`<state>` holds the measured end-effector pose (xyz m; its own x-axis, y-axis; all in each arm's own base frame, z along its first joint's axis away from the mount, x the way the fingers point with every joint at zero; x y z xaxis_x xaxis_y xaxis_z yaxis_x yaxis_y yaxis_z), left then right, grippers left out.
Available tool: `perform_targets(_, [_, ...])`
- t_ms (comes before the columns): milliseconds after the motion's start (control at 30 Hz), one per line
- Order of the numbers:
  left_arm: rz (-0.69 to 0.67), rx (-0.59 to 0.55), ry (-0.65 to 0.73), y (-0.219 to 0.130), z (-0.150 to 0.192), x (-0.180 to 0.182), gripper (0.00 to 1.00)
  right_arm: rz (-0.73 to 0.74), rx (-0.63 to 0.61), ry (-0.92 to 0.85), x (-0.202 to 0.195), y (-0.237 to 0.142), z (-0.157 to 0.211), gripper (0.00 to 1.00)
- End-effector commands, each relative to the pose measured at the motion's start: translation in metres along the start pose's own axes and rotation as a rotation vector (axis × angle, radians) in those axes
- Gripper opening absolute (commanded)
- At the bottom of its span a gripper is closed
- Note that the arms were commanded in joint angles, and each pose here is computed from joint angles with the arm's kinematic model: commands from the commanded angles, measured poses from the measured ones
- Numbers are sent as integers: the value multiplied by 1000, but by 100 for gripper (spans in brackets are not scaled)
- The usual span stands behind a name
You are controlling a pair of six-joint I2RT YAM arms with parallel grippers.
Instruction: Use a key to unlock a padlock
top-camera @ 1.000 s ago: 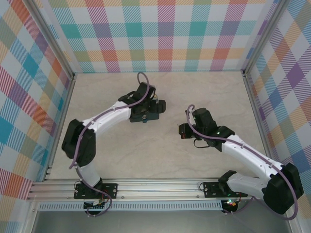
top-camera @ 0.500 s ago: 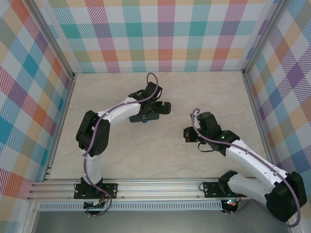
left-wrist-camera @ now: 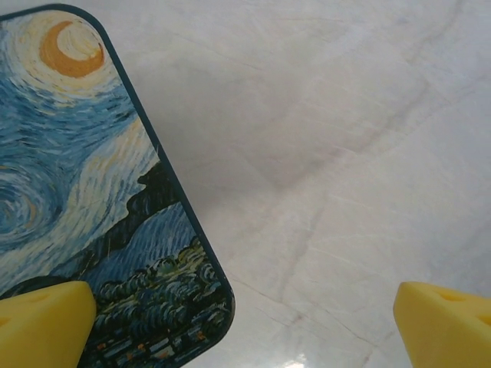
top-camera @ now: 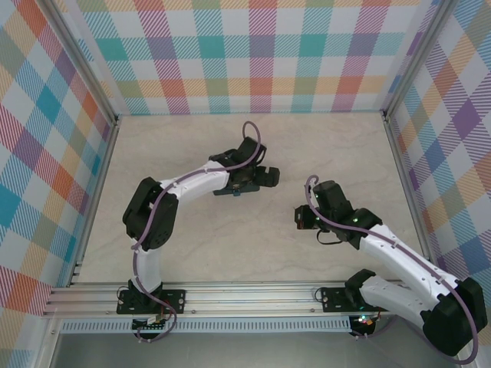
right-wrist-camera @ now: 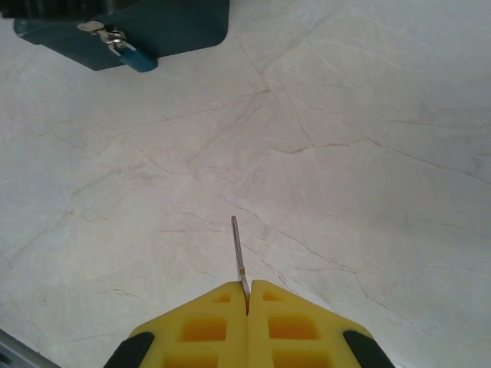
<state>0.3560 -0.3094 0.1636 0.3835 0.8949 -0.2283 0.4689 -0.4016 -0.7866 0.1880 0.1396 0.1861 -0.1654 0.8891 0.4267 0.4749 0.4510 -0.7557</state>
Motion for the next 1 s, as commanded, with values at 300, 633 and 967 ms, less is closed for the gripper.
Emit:
perform_targets(300, [106,108,-35,-21,72,-27,100,39,-7,46,-17,-5,-2,0])
perform_targets(633, [167,9,18,-56,32,-45,100,13,8,51,-14,6,-10,0])
perform_targets(967, [80,-9,-91,-110,43,-4,100,1,10,64,-14,11,-10,0])
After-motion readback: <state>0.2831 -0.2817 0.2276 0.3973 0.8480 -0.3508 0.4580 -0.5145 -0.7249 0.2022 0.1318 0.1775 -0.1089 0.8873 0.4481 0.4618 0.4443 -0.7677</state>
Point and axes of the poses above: each hand's point on the last joint's axis, 136 mm out from that joint toward the fingers, its own y axis out along the fingers, its own x axis along the line the jaws close on, z = x × y, the point moved 7 cm from there along -y, back along the fingers, and after that the axes turned 2 degrees about y, right-handed, at the moved point
